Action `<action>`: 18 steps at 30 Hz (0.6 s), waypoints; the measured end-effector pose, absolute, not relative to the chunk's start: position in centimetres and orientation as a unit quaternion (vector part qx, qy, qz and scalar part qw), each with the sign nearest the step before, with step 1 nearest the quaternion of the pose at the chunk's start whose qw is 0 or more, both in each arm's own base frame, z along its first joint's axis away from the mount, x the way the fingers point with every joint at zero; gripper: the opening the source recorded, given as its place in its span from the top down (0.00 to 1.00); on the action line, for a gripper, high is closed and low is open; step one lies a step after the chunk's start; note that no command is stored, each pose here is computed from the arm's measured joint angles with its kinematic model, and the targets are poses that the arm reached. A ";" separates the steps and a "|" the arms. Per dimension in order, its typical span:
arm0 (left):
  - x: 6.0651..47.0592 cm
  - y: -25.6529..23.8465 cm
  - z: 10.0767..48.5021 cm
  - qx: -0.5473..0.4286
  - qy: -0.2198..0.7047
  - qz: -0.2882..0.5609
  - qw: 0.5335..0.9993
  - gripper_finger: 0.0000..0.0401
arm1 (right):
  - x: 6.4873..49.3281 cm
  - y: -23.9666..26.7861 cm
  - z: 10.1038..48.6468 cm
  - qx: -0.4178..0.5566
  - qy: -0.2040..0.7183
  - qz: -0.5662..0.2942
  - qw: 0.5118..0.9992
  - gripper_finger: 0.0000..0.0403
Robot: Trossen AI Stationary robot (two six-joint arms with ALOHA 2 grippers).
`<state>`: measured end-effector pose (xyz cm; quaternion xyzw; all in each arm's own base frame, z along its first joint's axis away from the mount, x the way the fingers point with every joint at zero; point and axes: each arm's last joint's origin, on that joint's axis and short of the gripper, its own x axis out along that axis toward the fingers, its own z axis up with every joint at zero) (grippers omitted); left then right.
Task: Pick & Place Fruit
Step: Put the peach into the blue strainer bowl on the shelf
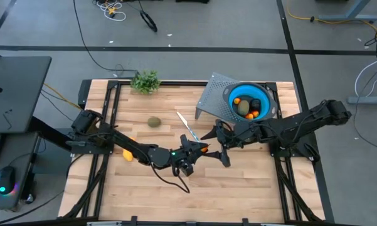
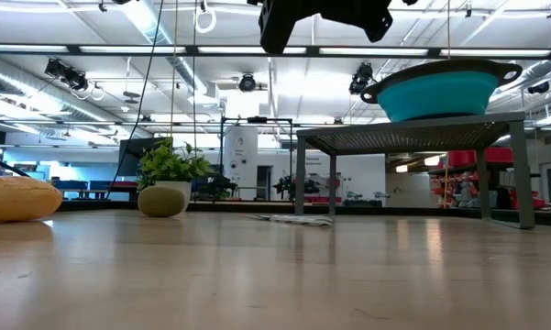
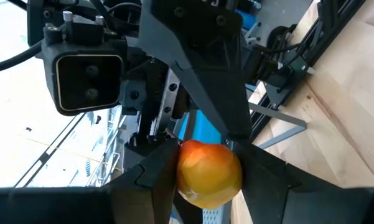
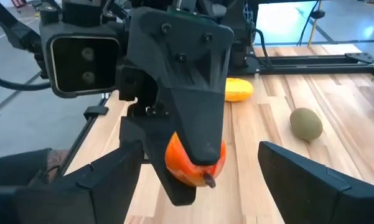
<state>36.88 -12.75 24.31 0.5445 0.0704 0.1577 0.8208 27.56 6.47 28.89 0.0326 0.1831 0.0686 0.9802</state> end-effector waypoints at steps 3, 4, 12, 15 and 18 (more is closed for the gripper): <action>36.9 -12.7 24.3 0.544 0.072 0.160 0.821 0.59 | 27.6 6.5 29.0 0.033 0.180 0.068 0.981 0.19; 36.9 -12.7 24.3 0.544 0.072 0.160 0.821 0.59 | 27.6 6.5 29.0 0.033 0.180 0.069 0.981 0.19; 36.9 -12.7 24.3 0.527 0.070 0.162 0.831 0.59 | 27.6 6.5 29.1 0.036 0.173 0.069 0.982 0.31; 36.9 -12.7 24.3 0.526 0.070 0.162 0.832 0.59 | 27.6 6.5 29.0 0.039 0.176 0.069 0.981 0.37; 36.9 -12.7 24.3 0.533 0.071 0.162 0.827 0.59 | 27.6 6.5 28.9 0.038 0.181 0.069 0.980 0.43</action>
